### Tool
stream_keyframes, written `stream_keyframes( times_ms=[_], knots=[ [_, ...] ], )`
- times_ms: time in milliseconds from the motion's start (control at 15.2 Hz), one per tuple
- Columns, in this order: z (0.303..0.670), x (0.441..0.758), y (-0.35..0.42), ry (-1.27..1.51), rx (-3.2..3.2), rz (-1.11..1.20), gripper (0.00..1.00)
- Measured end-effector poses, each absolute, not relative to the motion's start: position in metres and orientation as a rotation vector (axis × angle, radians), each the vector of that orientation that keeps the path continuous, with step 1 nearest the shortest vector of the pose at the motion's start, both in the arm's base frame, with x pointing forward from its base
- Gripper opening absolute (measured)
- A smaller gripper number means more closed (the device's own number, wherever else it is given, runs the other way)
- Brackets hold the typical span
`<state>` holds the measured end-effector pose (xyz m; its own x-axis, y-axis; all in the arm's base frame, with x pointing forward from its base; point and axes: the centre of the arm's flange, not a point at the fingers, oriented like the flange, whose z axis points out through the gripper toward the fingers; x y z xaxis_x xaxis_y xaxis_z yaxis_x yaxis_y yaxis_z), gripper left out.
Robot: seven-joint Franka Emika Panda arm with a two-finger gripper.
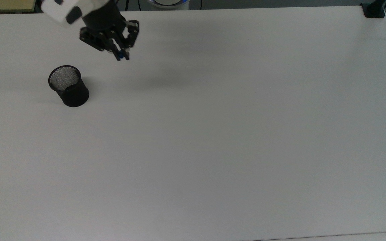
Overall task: Remove the marker
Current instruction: 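Carry the marker away from the cup and lower it to the table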
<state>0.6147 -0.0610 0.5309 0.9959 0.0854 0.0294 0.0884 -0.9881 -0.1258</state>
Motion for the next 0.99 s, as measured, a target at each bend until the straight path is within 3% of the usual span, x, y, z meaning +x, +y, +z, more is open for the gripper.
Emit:
stream_keyframes(
  times_ms=[659,988],
  knots=[
    [0.369,0.669,0.065,-0.115,-3.037,0.087,0.17],
    [0.34,0.672,0.085,-0.09,-3.09,0.096,0.18]
  ],
)
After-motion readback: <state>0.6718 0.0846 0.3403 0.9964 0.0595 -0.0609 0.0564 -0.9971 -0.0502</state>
